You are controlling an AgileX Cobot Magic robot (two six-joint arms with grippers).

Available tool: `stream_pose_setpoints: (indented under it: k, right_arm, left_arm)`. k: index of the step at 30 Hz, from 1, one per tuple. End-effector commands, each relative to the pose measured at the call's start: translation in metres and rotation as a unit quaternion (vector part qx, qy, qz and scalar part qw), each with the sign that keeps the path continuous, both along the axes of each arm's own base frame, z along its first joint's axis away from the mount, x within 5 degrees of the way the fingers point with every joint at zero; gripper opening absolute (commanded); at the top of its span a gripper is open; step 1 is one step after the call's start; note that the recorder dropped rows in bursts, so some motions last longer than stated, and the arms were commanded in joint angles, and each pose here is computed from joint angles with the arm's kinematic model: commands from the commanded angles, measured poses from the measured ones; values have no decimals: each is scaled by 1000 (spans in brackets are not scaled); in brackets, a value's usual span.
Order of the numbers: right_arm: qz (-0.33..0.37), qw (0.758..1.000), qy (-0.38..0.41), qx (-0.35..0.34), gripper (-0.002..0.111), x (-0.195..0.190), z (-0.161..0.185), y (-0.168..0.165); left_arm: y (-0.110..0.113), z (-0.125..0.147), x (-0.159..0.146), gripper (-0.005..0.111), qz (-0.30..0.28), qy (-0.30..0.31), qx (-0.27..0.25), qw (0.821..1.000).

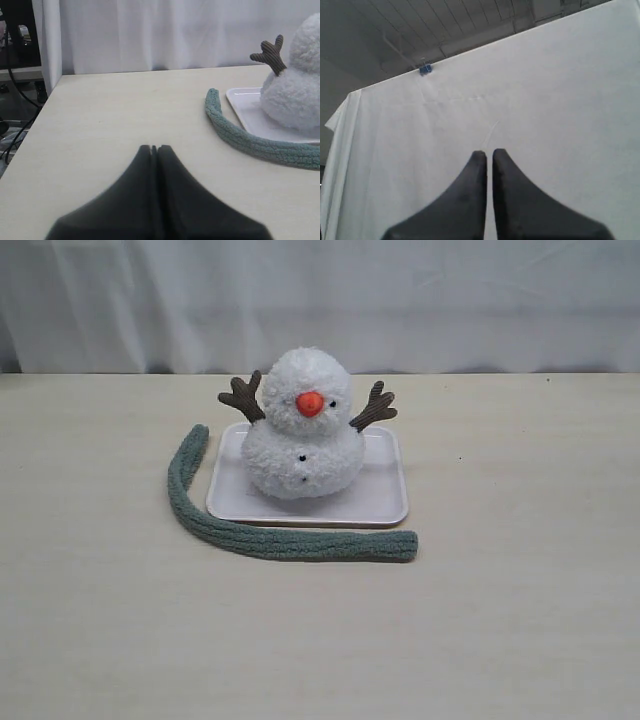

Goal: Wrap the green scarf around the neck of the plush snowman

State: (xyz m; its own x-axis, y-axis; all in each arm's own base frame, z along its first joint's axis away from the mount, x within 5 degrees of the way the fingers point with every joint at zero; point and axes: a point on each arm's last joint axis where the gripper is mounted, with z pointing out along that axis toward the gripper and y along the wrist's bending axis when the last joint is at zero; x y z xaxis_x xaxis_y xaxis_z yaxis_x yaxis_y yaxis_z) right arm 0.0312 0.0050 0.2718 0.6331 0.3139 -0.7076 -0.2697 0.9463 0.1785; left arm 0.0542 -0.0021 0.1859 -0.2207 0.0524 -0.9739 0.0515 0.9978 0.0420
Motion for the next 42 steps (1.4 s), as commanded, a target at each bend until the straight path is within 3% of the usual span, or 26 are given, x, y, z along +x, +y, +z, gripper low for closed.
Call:
stream_pose_setpoints:
  k: [1, 3, 5, 7, 10, 14, 24, 32, 42]
  right_arm:
    - [1, 996, 87, 1, 11, -3, 31, -1]
    - [-19, 992, 126, -26, 29, -3, 51, -1]
    - [-35, 975, 218, -26, 52, 4, 73, -4]
    - [-68, 941, 325, -67, 66, 21, 92, -7]
    - [-59, 896, 424, -120, 66, 47, 105, -2]
    - [67, 845, 497, -187, 66, 94, 106, 23]
    - [262, 747, 543, -281, 64, 178, 50, 76]
    - [250, 703, 551, -374, 64, 211, 26, 161]
    - [285, 592, 572, -491, 64, 249, -21, 255]
  left_arm:
    - [0, 0, 0, 0, -1, -3, -2, 1000]
    - [0, 0, 0, 0, -1, -3, -2, 1000]
    - [0, 0, 0, 0, -1, -3, -2, 1000]
    - [0, 0, 0, 0, -1, -3, -2, 1000]
    - [0, 0, 0, 0, -1, -3, -2, 1000]
    - [0, 0, 0, 0, -1, -3, -2, 1000]
    - [0, 0, 0, 0, -1, -3, -2, 1000]
    - [0, 0, 0, 0, -1, -3, -2, 1000]
    - [0, 0, 0, 0, -1, -3, -2, 1000]
